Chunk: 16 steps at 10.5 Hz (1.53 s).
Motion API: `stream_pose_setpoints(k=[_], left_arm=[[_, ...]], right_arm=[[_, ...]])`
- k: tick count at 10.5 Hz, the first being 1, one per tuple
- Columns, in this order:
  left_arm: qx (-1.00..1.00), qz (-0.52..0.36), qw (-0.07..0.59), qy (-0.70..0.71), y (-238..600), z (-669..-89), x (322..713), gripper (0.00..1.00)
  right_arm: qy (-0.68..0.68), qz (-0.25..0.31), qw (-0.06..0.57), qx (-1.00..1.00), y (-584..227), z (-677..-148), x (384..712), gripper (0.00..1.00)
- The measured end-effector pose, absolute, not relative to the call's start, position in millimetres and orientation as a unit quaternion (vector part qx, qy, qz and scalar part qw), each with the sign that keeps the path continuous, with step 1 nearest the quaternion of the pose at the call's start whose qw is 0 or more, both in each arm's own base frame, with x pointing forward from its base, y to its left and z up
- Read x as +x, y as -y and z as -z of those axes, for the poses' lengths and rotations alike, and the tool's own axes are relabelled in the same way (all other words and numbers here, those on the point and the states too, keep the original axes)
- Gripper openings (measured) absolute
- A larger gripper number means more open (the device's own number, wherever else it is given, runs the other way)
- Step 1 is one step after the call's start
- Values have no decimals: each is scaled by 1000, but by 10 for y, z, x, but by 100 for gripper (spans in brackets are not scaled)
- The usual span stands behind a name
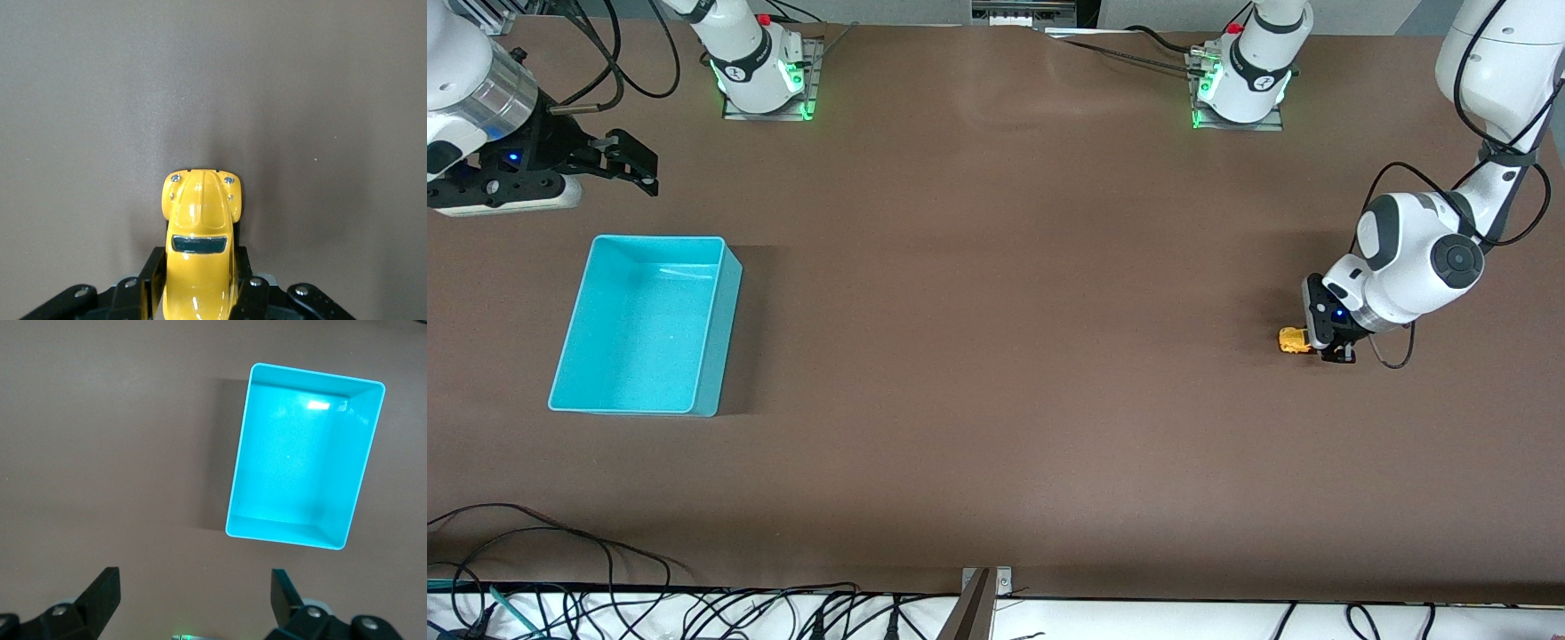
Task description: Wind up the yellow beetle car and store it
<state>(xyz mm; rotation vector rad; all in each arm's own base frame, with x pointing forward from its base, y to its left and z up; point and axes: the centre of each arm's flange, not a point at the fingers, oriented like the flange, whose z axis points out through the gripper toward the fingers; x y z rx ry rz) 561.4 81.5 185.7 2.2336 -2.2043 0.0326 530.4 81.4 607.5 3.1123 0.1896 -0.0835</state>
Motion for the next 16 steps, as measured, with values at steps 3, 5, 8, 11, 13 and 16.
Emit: stream_pose_setpoints(k=[3,5,8,11,13,16], left_arm=[[716,-5,11,698,-916,-1770,5662,80],[715,11,25,698,-950,-1917,5790,100],[715,22,34,698,-935,-2144,5910,100],[733,38,60,677,-977,-2474,5934,100],[754,54,63,652,-1029,-2867,5988,100],[795,79,68,597,-1089,-3516,6039,100]], right_arm=[[-61,27,11,998,-814,-6073,5305,100],[-61,28,11,998,-814,-6067,5307,100],[-61,29,11,998,-814,-6059,5309,100],[-61,29,11,998,-814,-6056,5310,100],[-61,29,11,998,-813,-6053,5311,100],[-61,30,11,998,-815,-6047,5314,100]])
